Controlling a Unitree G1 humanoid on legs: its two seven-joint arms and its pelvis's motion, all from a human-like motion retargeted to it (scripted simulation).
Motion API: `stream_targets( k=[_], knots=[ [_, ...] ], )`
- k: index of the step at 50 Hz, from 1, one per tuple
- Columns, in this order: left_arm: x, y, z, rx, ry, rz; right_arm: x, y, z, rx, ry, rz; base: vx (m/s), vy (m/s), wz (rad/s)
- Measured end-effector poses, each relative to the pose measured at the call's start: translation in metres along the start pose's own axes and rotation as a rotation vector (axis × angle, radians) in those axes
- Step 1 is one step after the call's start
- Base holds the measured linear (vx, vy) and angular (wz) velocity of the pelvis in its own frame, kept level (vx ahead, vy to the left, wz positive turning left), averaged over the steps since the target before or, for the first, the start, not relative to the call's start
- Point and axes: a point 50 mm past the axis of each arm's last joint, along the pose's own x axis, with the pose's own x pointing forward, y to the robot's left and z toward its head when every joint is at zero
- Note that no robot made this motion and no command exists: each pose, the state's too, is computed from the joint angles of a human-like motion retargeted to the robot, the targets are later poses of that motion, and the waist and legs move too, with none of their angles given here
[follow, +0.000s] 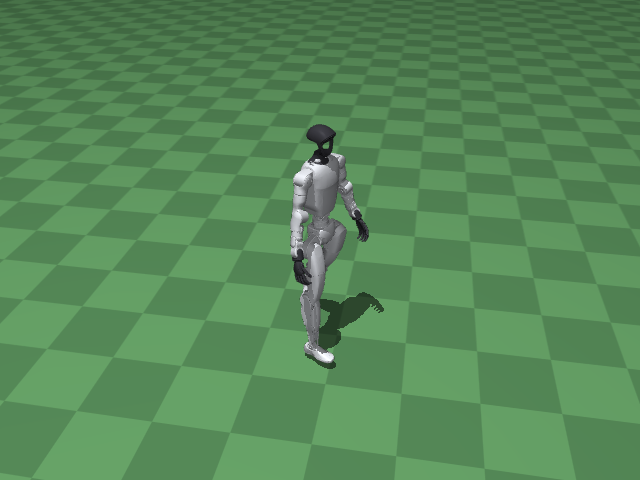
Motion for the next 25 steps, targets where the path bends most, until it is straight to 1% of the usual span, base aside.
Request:
stream_targets(
  k=[5,10,14,18,22,25],
  knots=[
    [0.001,-0.008,-0.001,-0.015,0.034,-0.084,0.002,-0.007,0.007,-0.097,0.018,-0.035,0.36,-0.19,0.4],
    [-0.001,-0.013,-0.006,-0.005,0.029,-0.12,0.002,-0.005,0.009,-0.168,0.008,-0.023,0.3,-0.13,0.33],
    [-0.001,-0.014,-0.007,0.058,0.079,-0.2,0.005,0.01,0.013,-0.226,0.029,0.094,0.27,-0.17,-0.17],
    [0.002,-0.007,0.001,0.041,0.059,-0.151,0.007,0.014,0.027,-0.234,-0.006,0.093,0.3,-0.1,-0.14],
    [0.003,-0.002,0.009,0.005,-0.01,-0.061,0.009,0.02,0.043,-0.184,-0.098,0.072,0.34,-0.08,-0.38],
    [0.002,0.0,0.012,-0.057,-0.081,-0.009,0.008,0.024,0.051,-0.159,-0.166,0.059,0.33,-0.09,-0.27]
  ],
)
